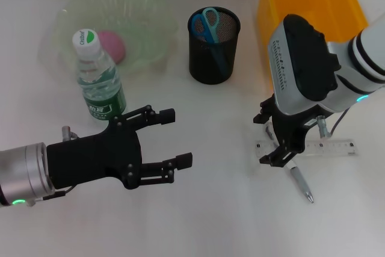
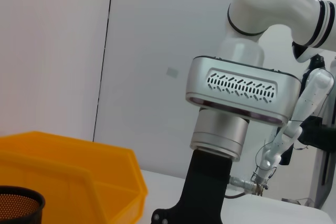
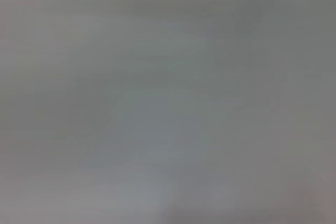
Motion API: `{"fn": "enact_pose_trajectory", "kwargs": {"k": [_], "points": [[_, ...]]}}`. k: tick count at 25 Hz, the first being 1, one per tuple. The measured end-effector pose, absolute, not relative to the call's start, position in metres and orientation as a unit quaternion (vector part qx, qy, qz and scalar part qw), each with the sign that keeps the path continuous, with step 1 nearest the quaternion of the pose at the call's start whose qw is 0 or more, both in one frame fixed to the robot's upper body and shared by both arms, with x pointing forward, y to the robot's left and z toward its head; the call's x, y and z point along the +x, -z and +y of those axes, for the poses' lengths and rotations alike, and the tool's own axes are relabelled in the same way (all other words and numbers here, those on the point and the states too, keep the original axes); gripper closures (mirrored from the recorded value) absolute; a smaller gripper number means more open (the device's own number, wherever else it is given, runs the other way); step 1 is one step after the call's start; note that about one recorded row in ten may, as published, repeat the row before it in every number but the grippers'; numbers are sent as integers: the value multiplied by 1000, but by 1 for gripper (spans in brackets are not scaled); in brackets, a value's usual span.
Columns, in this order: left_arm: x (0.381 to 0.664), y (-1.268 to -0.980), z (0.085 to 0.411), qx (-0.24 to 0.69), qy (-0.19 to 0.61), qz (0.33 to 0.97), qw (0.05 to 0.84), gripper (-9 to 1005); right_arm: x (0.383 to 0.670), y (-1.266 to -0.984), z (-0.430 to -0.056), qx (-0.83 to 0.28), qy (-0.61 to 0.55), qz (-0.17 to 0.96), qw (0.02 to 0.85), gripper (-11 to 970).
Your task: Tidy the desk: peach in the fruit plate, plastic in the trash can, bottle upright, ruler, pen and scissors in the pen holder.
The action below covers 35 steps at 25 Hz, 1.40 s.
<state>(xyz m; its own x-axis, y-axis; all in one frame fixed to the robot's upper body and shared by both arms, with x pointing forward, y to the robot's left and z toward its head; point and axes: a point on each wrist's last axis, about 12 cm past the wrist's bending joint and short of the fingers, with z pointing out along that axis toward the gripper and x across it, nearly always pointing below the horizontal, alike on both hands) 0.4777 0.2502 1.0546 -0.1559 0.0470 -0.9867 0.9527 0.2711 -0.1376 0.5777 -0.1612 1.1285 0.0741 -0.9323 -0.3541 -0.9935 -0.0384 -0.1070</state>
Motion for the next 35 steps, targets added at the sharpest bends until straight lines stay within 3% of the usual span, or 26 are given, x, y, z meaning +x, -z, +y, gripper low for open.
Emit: {"fn": "enact_pose_trajectory", "kwargs": {"k": [15, 22, 24, 30, 35], "points": [[478, -1055, 251, 407, 446, 615, 507, 131, 578, -1122, -152, -712, -100, 676, 159, 144], [478, -1055, 251, 408, 445, 615, 507, 131, 579, -1118, -150, -712, -103, 679, 149, 290], [477, -1054, 251, 408, 445, 615, 508, 131, 579, -1118, -150, -711, -103, 679, 148, 372], [477, -1054, 251, 408, 445, 615, 507, 131, 580, -1120, -150, -708, -102, 683, 146, 395], [478, -1054, 251, 409, 444, 615, 508, 131, 582, -1117, -150, -708, -103, 686, 132, 480]]}}
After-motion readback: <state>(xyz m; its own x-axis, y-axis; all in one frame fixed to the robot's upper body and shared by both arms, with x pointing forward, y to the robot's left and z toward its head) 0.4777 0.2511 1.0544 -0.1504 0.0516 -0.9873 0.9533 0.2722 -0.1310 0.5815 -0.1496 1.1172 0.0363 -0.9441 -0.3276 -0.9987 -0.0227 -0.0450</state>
